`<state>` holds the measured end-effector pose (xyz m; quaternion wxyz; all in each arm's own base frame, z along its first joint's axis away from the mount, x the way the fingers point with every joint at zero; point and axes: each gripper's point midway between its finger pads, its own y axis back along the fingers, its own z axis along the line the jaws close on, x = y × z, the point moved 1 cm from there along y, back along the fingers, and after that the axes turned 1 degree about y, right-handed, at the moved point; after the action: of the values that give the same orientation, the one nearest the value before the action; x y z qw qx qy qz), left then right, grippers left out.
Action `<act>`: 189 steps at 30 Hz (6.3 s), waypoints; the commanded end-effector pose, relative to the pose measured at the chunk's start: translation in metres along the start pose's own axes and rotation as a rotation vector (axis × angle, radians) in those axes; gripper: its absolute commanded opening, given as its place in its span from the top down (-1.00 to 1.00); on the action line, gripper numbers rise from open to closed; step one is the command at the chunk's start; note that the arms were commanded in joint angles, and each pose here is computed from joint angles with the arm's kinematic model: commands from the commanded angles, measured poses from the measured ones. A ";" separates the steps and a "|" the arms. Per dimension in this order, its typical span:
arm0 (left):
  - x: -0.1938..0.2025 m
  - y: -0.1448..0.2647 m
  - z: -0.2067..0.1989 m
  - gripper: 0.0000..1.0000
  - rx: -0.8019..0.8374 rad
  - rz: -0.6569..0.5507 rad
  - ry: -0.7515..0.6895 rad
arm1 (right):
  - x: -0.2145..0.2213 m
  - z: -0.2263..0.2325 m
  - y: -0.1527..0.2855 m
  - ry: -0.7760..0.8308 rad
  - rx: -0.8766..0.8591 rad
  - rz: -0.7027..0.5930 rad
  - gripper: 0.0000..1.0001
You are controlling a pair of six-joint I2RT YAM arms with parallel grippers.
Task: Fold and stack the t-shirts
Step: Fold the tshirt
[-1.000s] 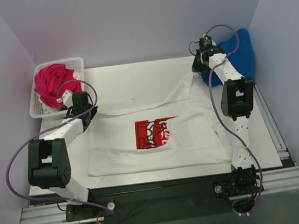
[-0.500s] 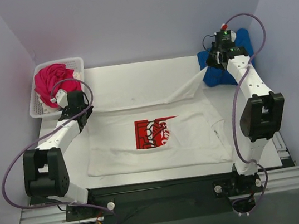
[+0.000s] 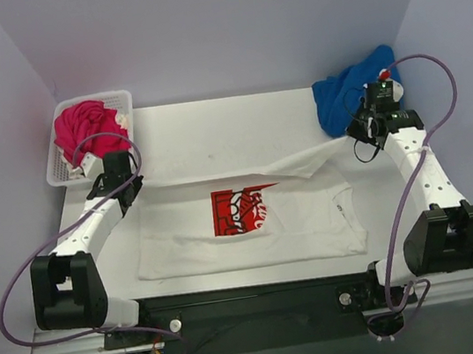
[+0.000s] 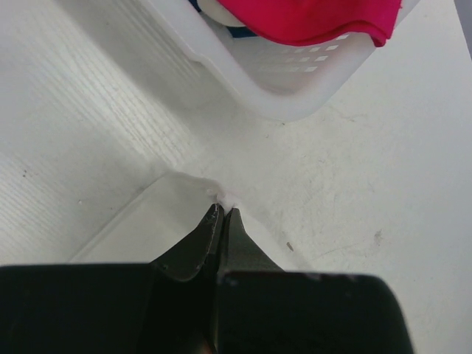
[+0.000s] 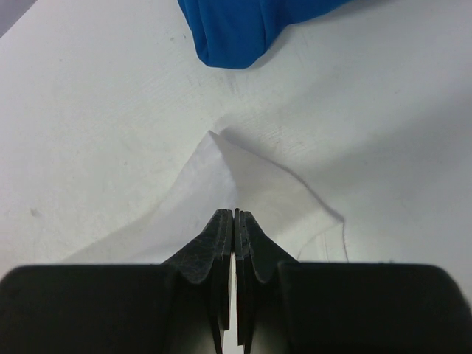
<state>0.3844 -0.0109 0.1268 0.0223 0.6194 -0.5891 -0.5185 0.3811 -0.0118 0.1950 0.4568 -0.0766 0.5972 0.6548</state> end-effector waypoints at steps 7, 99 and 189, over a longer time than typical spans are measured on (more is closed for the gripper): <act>0.004 0.014 0.031 1.00 -0.090 0.013 0.026 | 0.033 -0.045 0.049 -0.085 0.106 -0.050 1.00; 0.063 0.031 0.076 -0.48 -0.145 0.156 -0.113 | 0.275 -0.048 0.024 0.169 0.154 0.491 0.46; 0.061 0.045 0.035 -0.48 0.043 0.188 -0.219 | 0.183 0.022 -0.105 0.271 0.279 0.523 0.18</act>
<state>0.2985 -0.0417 0.0758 0.0241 0.4904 -0.6405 -0.5905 0.3440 0.0846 0.0205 0.2061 0.0429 0.7452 0.6327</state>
